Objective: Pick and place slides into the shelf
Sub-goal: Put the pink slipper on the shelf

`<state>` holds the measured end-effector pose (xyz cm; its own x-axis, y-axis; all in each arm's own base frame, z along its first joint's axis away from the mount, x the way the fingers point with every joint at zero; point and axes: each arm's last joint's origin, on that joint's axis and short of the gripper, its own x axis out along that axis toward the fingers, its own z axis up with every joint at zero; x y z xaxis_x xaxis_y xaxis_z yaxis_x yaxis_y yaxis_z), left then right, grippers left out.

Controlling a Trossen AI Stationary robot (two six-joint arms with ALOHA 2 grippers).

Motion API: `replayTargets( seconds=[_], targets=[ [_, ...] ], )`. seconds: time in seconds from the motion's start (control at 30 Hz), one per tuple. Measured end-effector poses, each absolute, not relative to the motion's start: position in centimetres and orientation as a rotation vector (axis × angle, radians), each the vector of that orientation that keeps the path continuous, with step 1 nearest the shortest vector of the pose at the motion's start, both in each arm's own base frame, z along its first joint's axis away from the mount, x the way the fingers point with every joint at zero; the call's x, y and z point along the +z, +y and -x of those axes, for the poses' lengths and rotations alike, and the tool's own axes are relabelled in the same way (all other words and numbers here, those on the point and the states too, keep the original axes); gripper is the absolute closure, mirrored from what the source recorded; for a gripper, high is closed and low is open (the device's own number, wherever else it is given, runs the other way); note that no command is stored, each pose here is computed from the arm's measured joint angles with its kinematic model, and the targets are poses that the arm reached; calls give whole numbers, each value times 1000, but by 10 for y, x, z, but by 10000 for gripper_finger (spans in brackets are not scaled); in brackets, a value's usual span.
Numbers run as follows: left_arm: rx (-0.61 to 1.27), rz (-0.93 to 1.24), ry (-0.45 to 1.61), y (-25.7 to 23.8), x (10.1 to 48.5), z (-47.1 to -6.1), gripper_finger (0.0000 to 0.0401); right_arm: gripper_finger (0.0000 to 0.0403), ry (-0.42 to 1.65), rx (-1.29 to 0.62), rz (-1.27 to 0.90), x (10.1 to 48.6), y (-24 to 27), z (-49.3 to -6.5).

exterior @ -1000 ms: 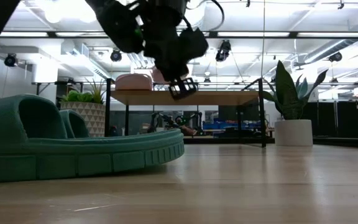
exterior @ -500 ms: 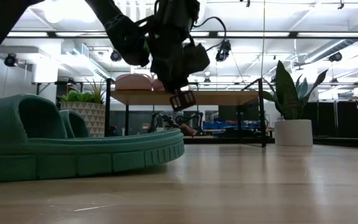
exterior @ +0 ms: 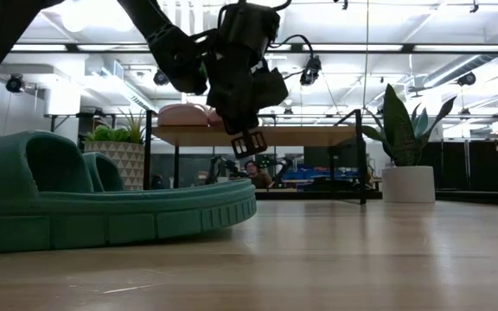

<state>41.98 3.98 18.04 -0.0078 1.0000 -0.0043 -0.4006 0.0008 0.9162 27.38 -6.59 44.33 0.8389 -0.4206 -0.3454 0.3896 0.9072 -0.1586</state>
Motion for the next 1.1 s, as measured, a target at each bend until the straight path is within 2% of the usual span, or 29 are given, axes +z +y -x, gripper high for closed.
replayTargets(
  seconds=[0.7,0.8,1.1],
  targets=[
    [1416,-857,878,37,193,-425,112,316,384,-429,83,443,-66,-274],
    [1409,-861,876,34,193,-425,97,321,384,-429,82,443,-66,-274],
    [1349,-903,883,27,197,-425,95,322,386,-429,83,443,-66,-274]
  ],
)
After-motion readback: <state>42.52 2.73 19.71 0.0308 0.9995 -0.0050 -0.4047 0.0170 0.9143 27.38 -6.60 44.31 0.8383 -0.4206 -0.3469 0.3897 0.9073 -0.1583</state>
